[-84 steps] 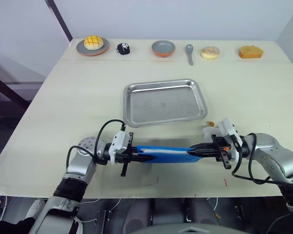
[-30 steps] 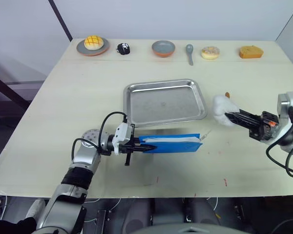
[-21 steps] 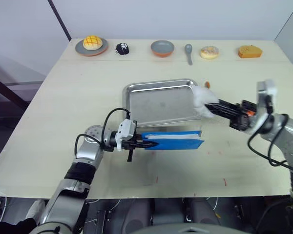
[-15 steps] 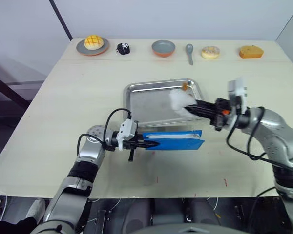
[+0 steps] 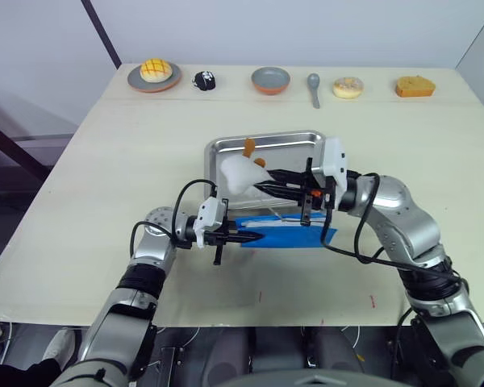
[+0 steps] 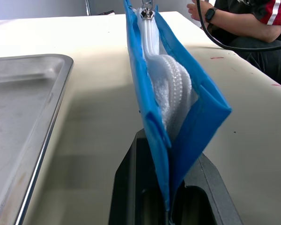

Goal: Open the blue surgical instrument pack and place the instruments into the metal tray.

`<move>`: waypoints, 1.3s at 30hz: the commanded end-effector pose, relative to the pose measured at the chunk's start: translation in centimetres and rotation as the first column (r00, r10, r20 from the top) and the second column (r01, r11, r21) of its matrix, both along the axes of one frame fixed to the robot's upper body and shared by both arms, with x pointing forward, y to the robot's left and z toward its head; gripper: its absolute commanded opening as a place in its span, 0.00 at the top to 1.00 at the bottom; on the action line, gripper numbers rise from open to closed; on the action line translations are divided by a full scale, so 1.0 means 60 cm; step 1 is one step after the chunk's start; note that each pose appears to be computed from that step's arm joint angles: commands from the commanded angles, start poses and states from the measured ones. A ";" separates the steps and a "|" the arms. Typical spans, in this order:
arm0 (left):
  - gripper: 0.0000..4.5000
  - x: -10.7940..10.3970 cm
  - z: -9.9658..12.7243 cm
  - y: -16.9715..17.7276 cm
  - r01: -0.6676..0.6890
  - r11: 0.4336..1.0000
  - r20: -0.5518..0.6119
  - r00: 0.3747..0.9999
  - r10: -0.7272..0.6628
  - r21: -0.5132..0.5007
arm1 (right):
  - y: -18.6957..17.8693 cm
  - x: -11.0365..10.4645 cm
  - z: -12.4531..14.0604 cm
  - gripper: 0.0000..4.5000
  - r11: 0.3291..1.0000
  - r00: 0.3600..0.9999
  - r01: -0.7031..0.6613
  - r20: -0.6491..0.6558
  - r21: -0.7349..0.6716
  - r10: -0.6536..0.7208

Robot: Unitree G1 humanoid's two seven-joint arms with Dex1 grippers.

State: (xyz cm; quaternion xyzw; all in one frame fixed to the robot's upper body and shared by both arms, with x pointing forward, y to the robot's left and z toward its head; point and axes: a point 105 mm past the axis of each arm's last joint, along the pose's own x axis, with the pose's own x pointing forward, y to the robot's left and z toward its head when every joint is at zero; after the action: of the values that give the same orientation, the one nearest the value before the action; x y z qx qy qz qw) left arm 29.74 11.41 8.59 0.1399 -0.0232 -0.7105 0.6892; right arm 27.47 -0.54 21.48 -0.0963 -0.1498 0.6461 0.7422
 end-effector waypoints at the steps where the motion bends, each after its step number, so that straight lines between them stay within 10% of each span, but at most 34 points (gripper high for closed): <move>1: 1.00 -0.007 -0.020 -0.001 0.019 0.998 -0.035 0.999 -0.016 0.061 | -0.006 -0.042 0.008 1.00 0.996 0.989 -0.083 0.123 -0.026 0.086; 13: 1.00 -0.005 -0.014 -0.006 0.027 0.998 -0.040 0.999 -0.024 0.060 | -0.021 -0.083 -0.075 1.00 0.936 0.909 -0.160 0.322 -0.314 0.263; 24: 1.00 -0.002 -0.007 -0.013 0.038 0.998 -0.038 0.999 -0.036 0.060 | -0.049 -0.068 -0.057 0.03 0.940 0.876 -0.085 0.425 -0.330 0.228; 31: 1.00 -0.006 -0.012 -0.010 0.038 0.997 -0.041 0.999 -0.035 0.060 | -0.074 -0.070 -0.034 0.01 0.957 0.893 -0.044 0.419 -0.286 0.166; 39: 1.00 -0.008 -0.015 -0.009 0.038 0.997 -0.040 0.999 -0.035 0.060 | -0.149 -0.056 -0.034 0.01 0.989 0.994 0.093 0.075 -0.119 -0.084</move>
State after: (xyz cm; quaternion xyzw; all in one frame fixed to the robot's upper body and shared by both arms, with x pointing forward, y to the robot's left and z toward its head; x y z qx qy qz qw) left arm 29.86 10.72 8.76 0.1360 -0.0137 -0.7171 0.6834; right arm 24.11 -8.54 18.40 -0.1884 -0.1281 0.6306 0.7419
